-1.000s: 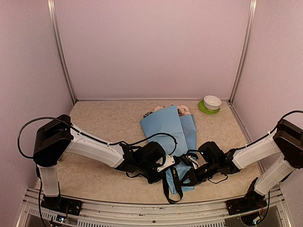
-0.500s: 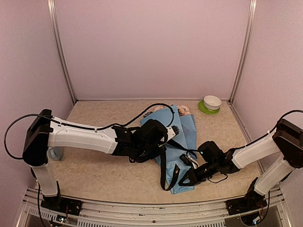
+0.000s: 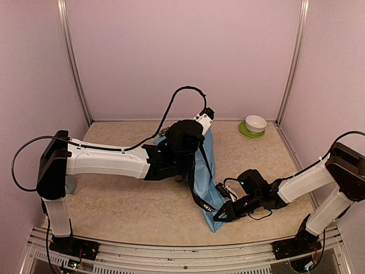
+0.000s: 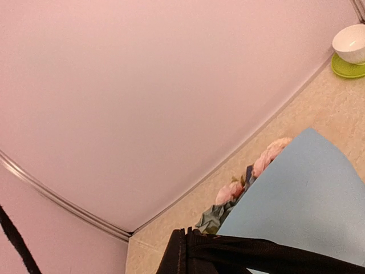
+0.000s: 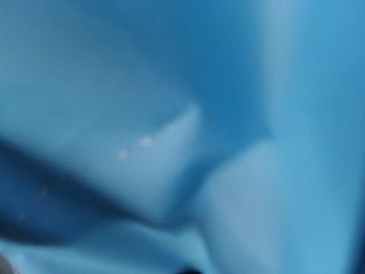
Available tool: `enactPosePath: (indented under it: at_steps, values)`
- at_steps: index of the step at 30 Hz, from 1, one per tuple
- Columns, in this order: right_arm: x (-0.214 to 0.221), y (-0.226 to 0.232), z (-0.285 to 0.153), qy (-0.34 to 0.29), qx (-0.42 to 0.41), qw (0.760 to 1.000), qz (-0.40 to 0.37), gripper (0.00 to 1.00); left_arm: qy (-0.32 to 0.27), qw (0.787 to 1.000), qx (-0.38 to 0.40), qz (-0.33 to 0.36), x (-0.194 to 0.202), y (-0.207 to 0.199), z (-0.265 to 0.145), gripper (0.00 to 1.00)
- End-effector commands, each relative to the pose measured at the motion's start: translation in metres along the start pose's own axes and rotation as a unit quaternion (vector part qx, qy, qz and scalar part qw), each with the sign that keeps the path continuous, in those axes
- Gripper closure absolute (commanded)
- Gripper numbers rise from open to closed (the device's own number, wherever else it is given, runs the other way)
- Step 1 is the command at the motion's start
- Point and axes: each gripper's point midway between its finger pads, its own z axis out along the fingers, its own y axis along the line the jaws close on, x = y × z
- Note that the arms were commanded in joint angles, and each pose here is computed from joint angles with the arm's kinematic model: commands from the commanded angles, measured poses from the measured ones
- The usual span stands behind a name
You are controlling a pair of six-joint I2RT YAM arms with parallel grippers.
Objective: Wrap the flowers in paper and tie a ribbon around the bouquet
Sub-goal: Cross the ribbon over the folded bouquet.
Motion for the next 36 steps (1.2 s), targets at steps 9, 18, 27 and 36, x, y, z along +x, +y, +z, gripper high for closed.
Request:
enactPosePath:
  at_steps: [9, 18, 27, 36]
  values:
    - [0.037, -0.052, -0.003, 0.041, 0.103, 0.992, 0.054, 0.97, 0.046, 0.992, 0.118, -0.025, 0.062, -0.112, -0.041, 1.0]
    - [0.013, -0.026, -0.008, 0.011, 0.062, 0.997, 0.032, 0.96, 0.094, 0.957, 0.252, -0.106, 0.089, -0.148, -0.084, 1.0]
    - [0.0, -0.012, -0.007, 0.004, 0.033, 0.999, 0.025, 0.96, 0.11, 0.939, 0.287, -0.152, 0.127, -0.162, -0.095, 1.0]
    - [-0.013, 0.014, -0.013, 0.0, -0.014, 1.0, -0.008, 0.95, 0.091, 0.922, 0.319, -0.197, 0.13, -0.164, -0.094, 1.0]
